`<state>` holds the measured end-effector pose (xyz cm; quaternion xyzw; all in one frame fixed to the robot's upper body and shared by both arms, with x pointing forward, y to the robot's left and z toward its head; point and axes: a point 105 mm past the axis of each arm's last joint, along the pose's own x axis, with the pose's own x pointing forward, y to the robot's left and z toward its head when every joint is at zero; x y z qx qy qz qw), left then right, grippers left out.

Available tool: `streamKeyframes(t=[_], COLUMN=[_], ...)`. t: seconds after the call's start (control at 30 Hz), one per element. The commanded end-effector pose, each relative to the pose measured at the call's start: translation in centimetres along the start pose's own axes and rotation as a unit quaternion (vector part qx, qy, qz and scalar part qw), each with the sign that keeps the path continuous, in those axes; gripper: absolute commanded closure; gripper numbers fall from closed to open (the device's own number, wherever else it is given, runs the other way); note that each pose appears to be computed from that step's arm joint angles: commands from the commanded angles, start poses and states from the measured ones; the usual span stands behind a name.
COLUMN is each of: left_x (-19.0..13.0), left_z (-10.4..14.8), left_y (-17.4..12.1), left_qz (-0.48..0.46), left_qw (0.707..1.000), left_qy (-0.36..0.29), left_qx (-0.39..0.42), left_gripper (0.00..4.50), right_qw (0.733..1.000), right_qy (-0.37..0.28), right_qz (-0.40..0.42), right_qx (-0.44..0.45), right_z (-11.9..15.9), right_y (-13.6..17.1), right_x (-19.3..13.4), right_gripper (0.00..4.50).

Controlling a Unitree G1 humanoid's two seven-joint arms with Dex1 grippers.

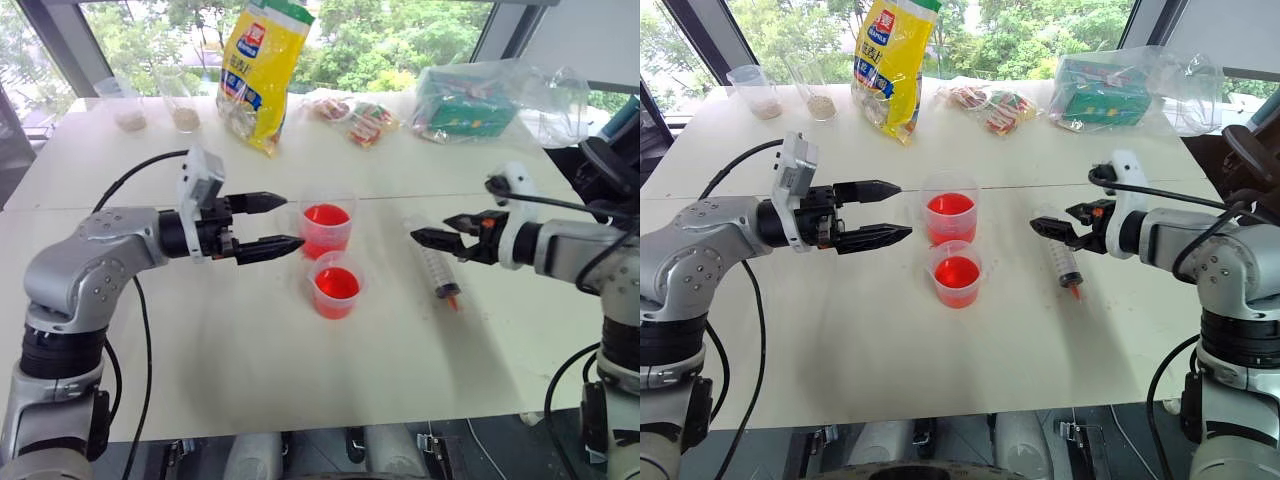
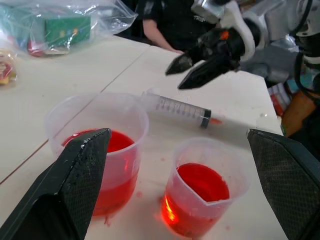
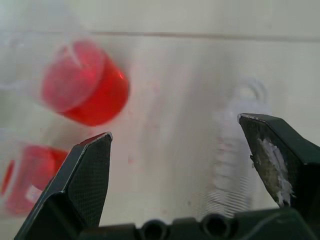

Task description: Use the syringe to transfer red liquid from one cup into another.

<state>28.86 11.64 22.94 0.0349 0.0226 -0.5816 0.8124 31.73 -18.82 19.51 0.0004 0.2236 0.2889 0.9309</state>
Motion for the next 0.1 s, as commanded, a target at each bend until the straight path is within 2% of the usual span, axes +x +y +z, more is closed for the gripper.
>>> streamKeyframes(t=[0.03, 0.1], left_x=[-1.2, -1.4], left_z=[0.5, 0.4], left_y=[-0.8, -0.8], left_qz=[-0.004, -0.004], left_qw=[1.0, 1.0], left_qy=[0.007, 0.01], left_qx=[0.018, 0.015], left_gripper=[0.0, 0.0], right_qw=[0.991, 0.987], right_qy=[-0.017, -0.01], right_qz=[0.1, 0.124], right_qx=[-0.089, -0.105], right_z=[1.5, 1.3], right_y=[4.1, 5.0], right_x=[-5.2, -6.4], right_gripper=[0.1, 0.1])
